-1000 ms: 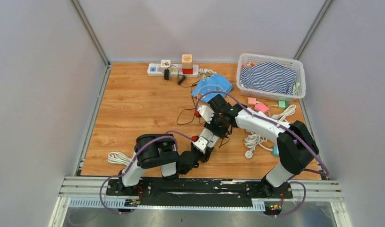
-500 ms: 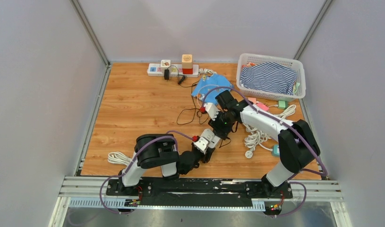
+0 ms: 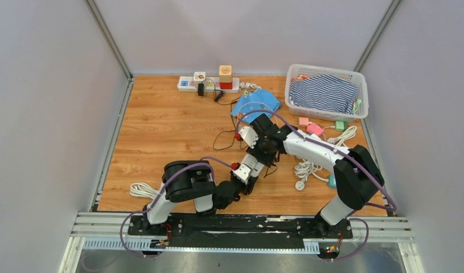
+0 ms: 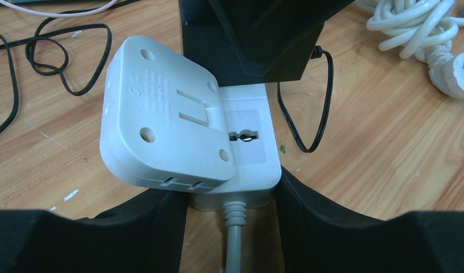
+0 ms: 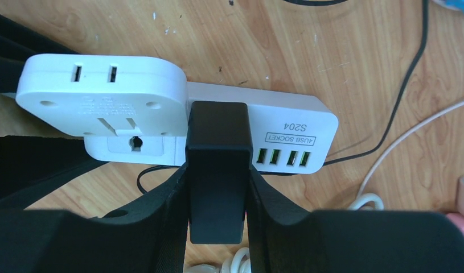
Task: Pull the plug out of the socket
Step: Remove the plug from the socket.
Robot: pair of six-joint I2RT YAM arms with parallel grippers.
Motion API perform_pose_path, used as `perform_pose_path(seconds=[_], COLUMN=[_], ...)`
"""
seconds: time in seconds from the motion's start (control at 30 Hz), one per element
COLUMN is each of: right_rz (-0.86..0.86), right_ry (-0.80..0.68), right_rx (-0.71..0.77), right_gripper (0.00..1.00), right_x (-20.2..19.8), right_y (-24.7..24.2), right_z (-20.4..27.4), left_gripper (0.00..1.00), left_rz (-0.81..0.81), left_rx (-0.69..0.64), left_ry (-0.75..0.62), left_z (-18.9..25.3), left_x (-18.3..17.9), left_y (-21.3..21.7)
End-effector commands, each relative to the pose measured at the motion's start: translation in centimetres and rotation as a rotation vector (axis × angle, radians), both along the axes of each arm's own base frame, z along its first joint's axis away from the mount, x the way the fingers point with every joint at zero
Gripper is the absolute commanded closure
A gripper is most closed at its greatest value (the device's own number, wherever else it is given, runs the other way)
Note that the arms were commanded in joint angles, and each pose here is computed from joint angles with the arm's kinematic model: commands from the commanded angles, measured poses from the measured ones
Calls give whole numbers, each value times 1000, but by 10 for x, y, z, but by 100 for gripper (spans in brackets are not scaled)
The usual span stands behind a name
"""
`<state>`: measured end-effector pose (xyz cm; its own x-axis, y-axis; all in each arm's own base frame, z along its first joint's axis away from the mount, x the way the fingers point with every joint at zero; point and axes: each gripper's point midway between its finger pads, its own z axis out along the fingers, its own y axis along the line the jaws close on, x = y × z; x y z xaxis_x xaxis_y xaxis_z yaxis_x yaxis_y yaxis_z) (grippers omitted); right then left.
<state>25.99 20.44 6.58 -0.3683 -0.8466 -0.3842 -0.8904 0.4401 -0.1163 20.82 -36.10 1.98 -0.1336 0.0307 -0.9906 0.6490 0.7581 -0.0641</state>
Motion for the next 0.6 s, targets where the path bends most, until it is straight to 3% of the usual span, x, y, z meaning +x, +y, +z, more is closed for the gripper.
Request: perform_pose_path(seconds=[0.0, 0.1, 0.4, 0.57], right_rz=[-55, -36, 17, -7], right_ry=[-170, -138, 239, 273], right_rx=[-196, -149, 199, 210], right_gripper=[100, 100, 100, 100], right_x=[24, 17, -24, -23], right_y=[-31, -24, -3, -8], right_z=[3, 5, 16, 13], left_gripper=[100, 100, 100, 100], left_rz=[54, 56, 52, 48], left_rx=[50, 51, 52, 47], left_ry=[5, 5, 6, 7], left_z=[-14, -15, -15, -14], left_x=[5, 6, 5, 5], left_y=[17, 17, 17, 16])
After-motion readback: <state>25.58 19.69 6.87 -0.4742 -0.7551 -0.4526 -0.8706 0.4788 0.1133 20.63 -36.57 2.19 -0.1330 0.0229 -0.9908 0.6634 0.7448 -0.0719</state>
